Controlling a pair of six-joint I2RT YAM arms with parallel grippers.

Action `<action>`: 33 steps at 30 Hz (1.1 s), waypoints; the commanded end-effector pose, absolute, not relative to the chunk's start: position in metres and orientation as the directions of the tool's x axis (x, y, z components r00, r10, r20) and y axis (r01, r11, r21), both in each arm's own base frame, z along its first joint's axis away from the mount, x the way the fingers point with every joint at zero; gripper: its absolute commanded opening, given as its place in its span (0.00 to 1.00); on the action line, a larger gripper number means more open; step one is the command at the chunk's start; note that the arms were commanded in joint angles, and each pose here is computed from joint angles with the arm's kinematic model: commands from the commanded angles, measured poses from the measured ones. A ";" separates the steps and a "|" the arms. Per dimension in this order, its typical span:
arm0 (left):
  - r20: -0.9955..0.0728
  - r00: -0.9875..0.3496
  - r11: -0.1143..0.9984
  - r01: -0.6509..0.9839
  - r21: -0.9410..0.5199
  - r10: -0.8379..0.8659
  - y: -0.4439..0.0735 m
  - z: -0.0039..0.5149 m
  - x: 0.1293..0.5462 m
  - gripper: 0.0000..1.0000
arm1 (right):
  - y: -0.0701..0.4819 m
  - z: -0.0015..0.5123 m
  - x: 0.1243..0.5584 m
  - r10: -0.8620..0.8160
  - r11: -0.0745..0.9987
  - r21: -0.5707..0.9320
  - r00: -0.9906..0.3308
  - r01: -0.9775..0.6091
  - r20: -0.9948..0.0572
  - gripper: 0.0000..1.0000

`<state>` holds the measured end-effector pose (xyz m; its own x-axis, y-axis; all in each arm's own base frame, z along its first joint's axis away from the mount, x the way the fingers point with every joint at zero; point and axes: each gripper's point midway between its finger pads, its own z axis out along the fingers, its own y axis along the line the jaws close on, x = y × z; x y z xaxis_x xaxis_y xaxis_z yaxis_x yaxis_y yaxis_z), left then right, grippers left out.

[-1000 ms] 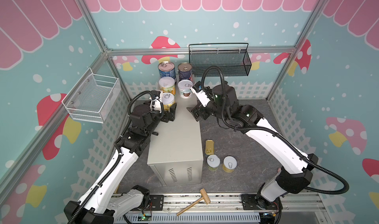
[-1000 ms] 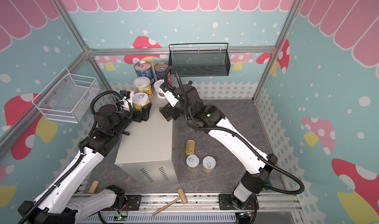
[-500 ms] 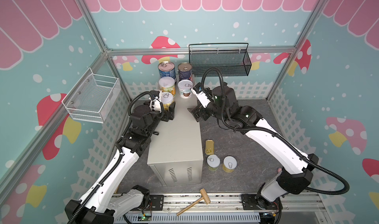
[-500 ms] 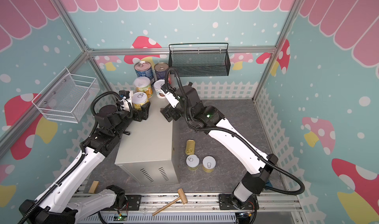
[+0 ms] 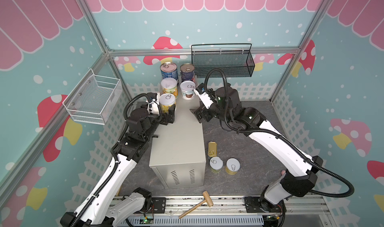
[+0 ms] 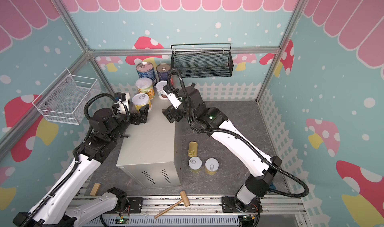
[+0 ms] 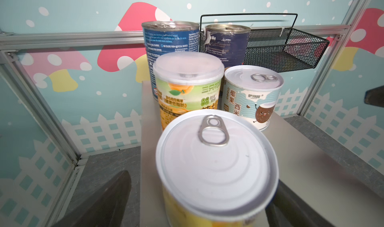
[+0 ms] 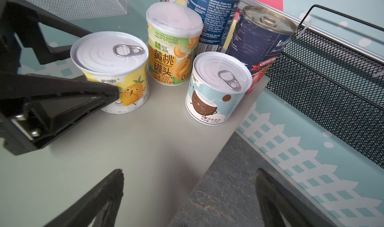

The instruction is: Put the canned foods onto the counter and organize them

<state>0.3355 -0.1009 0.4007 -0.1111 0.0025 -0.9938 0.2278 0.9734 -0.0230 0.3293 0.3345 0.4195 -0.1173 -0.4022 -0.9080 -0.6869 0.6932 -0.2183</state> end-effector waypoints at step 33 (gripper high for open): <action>-0.962 -0.212 0.964 0.165 -0.210 -0.173 -0.033 0.405 0.348 0.99 | 0.340 0.439 0.324 -0.344 0.681 -0.167 -0.111 -0.713 -0.932 0.99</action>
